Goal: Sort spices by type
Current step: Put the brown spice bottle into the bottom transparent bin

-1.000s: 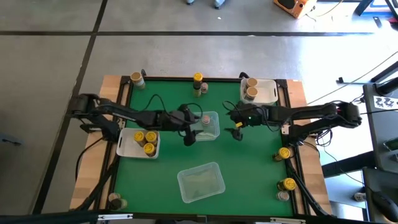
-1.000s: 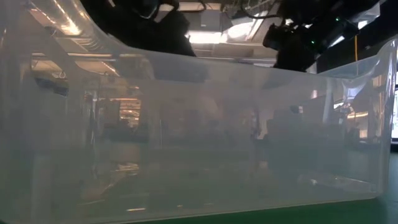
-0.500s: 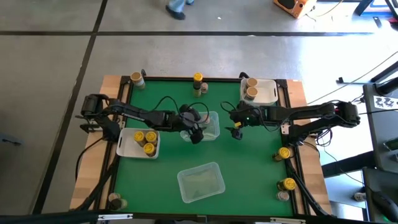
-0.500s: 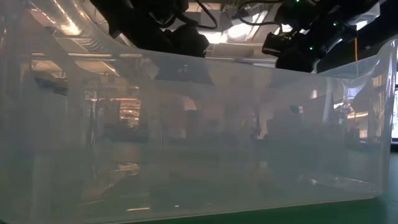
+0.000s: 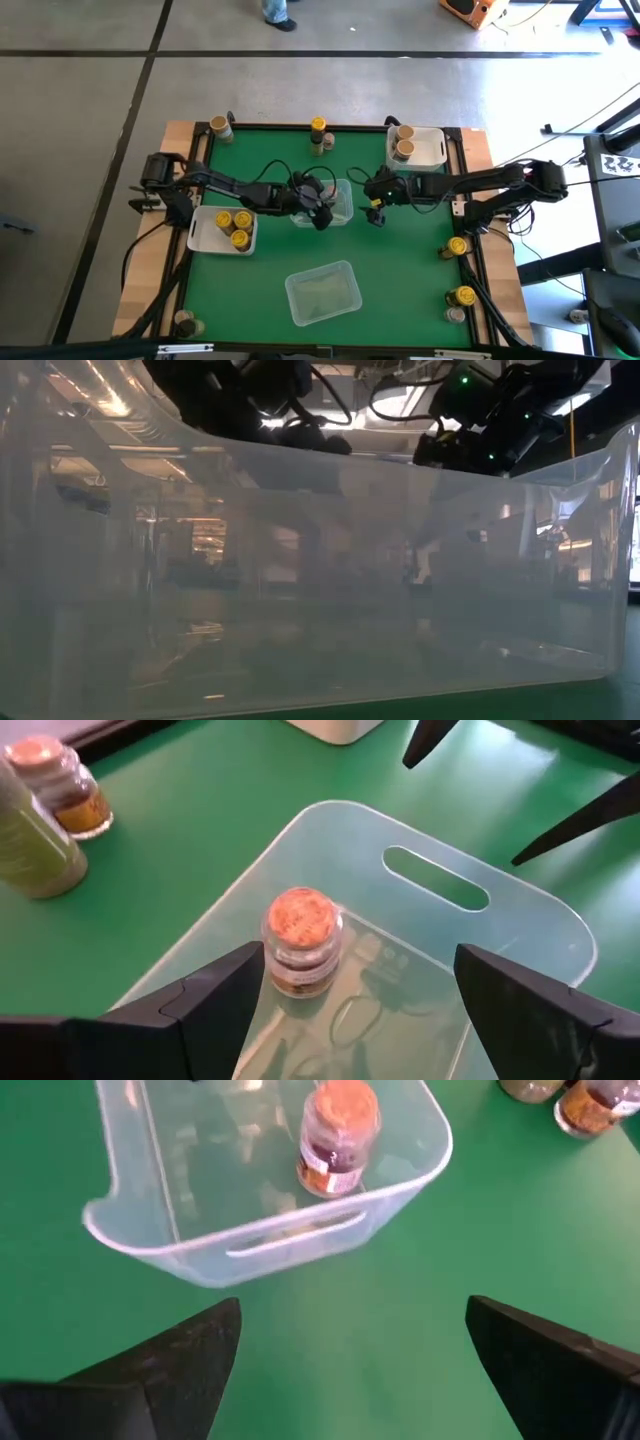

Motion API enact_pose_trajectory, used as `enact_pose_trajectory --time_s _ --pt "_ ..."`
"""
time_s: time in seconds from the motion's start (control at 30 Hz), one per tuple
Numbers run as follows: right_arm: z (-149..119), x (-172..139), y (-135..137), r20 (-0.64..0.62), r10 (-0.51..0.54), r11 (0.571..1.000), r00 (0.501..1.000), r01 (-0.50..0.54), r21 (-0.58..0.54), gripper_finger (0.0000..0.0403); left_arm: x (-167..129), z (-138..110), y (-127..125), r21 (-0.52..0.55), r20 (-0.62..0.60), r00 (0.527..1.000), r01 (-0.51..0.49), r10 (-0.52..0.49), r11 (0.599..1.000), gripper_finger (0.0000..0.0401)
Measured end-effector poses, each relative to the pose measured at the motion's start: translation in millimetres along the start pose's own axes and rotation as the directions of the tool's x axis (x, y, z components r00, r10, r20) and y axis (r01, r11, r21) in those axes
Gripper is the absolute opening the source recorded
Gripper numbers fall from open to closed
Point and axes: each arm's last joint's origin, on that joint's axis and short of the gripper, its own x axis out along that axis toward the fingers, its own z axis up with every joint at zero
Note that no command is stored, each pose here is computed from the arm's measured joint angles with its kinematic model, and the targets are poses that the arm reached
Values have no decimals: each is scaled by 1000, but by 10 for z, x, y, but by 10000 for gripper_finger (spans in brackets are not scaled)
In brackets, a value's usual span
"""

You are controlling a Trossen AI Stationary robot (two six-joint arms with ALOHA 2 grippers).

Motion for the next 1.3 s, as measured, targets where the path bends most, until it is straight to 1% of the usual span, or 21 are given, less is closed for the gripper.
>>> enact_pose_trajectory --time_s 0.1,0.3,0.53,0.67,0.73,0.83,0.97,1.13,1.3 --pt "-8 29 -1 -7 -17 1000 1000 17 -1 385 27 -10 7 -11 6 1000 -14 15 1000 324" --pt "-9 34 0 -8 -18 1000 1000 18 -1 385 104 -36 47 -36 4 999 -37 37 999 324" --pt "-10 52 3 -8 -16 1000 1000 16 4 385 184 -98 15 -45 9 1000 -28 28 999 324" --pt "-7 71 7 -4 -16 1000 1000 16 4 385 219 -95 41 -45 32 997 -63 65 997 324" --pt "1 87 10 4 -15 1000 1000 15 6 385 252 -80 30 -63 64 996 -52 56 997 324" --pt "4 106 13 8 -15 1000 1000 14 7 385 315 -113 16 -71 78 996 -45 51 996 324" --pt "8 143 19 16 -15 1000 1000 15 9 385 424 -176 63 -76 65 995 -66 71 995 324" --pt "33 230 34 50 -14 1000 999 13 14 385 487 -159 150 -91 75 991 -102 109 991 324" --pt "45 370 68 83 24 1000 996 -25 9 385 538 -153 209 -89 78 989 -120 126 989 324"
